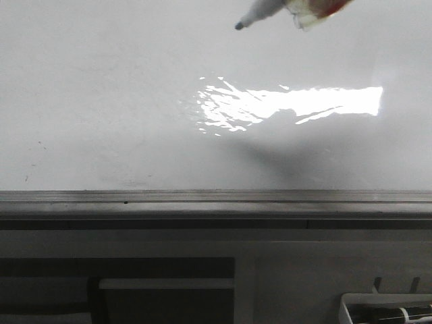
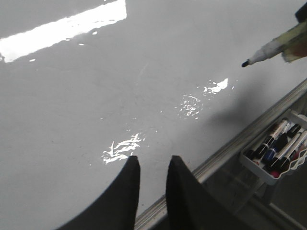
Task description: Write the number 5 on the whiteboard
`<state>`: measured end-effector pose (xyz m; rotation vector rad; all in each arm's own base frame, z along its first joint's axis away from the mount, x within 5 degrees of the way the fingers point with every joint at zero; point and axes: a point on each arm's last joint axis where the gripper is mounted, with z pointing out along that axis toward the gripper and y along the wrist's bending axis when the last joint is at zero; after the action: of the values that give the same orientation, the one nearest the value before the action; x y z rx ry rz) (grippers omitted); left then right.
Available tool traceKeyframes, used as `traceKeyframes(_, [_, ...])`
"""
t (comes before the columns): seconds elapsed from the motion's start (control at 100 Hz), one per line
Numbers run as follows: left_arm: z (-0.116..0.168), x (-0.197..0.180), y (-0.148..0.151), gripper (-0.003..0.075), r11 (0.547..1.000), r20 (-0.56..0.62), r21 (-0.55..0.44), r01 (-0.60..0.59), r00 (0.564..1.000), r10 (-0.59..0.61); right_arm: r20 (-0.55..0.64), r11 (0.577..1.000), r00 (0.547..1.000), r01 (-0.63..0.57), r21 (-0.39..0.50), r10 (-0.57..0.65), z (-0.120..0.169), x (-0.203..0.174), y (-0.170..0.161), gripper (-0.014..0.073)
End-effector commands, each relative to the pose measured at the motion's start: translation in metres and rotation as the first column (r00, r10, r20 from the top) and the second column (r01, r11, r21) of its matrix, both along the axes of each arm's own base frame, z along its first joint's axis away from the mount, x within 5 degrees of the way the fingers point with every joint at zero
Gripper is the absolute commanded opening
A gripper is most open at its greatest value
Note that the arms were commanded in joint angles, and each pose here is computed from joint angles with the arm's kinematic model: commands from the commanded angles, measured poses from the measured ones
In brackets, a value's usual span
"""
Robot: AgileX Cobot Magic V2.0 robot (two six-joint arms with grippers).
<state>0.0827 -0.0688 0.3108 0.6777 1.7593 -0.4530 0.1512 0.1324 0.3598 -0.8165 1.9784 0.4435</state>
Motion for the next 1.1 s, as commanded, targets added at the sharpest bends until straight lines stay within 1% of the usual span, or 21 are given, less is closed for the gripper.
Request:
traceKeyframes(0.0, [0.018,0.002,-0.001,0.0094,0.992,0.078,-0.129,-0.004,0.997,0.014,0.081,0.998,0.995,0.052,0.025,-0.054,0.015,0.011,0.001,-0.004])
traceKeyframes(0.07, [0.02,0.002,-0.001,0.0094,0.99,0.088,-0.141,-0.003,0.996,0.016,0.081,0.998,0.995,0.052,0.021,-0.054,0.017,0.015,0.004,-0.004])
traceKeyframes(0.27, [0.02,0.002,-0.002,0.0094,0.989,0.097,-0.148,-0.003,0.995,0.018,0.118,0.998,0.992,0.029,0.061,-0.036,0.023,0.016,0.011,-0.0041])
traceKeyframes(0.36, [0.02,0.002,-0.002,0.0094,0.989,0.097,-0.148,-0.003,0.995,0.018,0.097,0.996,0.994,0.041,0.075,-0.049,0.02,0.02,0.014,-0.0041])
traceKeyframes(0.6, [0.019,0.002,-0.002,0.0094,0.989,0.095,-0.149,-0.003,0.995,0.018,0.068,0.998,0.996,0.045,0.053,-0.049,0.007,0.034,0.026,-0.004])
traceKeyframes(0.74, [0.019,0.002,-0.002,0.0094,0.989,0.095,-0.149,-0.003,0.995,0.018,0.044,0.994,0.994,0.092,0.065,-0.095,0.002,0.043,0.024,-0.004])
traceKeyframes(0.87, [0.019,0.002,-0.002,0.0094,0.989,0.095,-0.149,-0.003,0.995,0.018,0.065,0.99,0.99,0.116,0.075,-0.121,0.004,0.047,0.019,-0.004])
traceKeyframes(1.09, [0.019,0.002,-0.002,0.0094,0.989,0.095,-0.149,-0.003,0.995,0.018,0.058,0.99,0.99,0.126,0.064,-0.13,0.002,0.05,0.019,-0.004])
